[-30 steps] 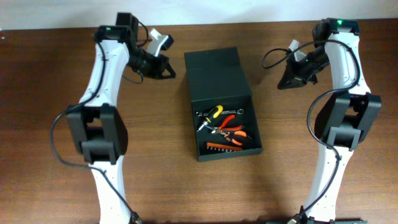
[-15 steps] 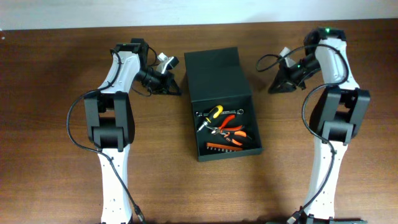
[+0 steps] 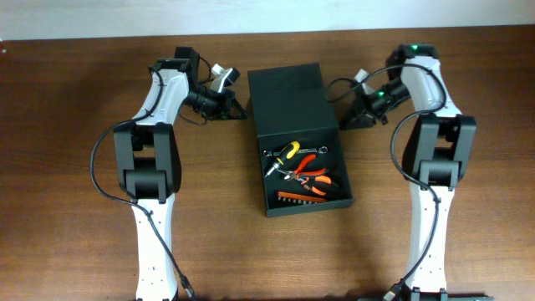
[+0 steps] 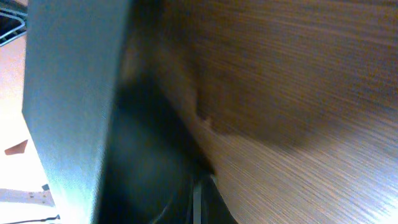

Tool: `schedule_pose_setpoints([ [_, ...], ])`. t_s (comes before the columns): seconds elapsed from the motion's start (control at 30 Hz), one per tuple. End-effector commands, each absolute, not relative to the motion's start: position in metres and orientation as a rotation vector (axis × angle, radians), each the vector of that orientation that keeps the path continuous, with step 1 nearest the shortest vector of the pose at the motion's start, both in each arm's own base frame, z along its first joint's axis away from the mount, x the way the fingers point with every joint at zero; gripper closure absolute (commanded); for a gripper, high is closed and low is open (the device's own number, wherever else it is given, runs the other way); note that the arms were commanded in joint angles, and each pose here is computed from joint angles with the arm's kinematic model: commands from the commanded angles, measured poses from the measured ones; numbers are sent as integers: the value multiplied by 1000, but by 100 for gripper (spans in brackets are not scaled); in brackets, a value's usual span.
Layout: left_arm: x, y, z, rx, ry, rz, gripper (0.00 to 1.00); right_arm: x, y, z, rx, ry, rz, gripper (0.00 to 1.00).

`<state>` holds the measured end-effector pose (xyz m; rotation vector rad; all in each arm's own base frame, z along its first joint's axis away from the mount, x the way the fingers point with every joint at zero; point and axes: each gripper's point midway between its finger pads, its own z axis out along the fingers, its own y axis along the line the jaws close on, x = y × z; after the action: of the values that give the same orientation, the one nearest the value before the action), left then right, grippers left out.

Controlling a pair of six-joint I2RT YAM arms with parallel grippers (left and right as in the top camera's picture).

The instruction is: Pack container

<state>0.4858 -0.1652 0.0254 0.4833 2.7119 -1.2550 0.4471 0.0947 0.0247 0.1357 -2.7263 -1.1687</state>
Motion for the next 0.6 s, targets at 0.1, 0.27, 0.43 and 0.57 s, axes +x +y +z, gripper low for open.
schedule_pose_setpoints([
  [0.1, 485, -167, 19, 456, 2714, -1301, 98, 447, 117, 24, 184, -2688, -1247, 95],
  [0.27, 487, -173, 19, 460, 2708, -1297, 98, 450, 120, 26, 190, -2691, -1279, 95],
  [0.43, 488, -185, 19, 474, 2699, -1295, 98, 451, 121, 27, 199, -2691, -1299, 95],
  [0.57, 489, -191, 21, 473, 2687, -1313, 98, 452, 126, 33, 249, -2681, -1374, 95],
])
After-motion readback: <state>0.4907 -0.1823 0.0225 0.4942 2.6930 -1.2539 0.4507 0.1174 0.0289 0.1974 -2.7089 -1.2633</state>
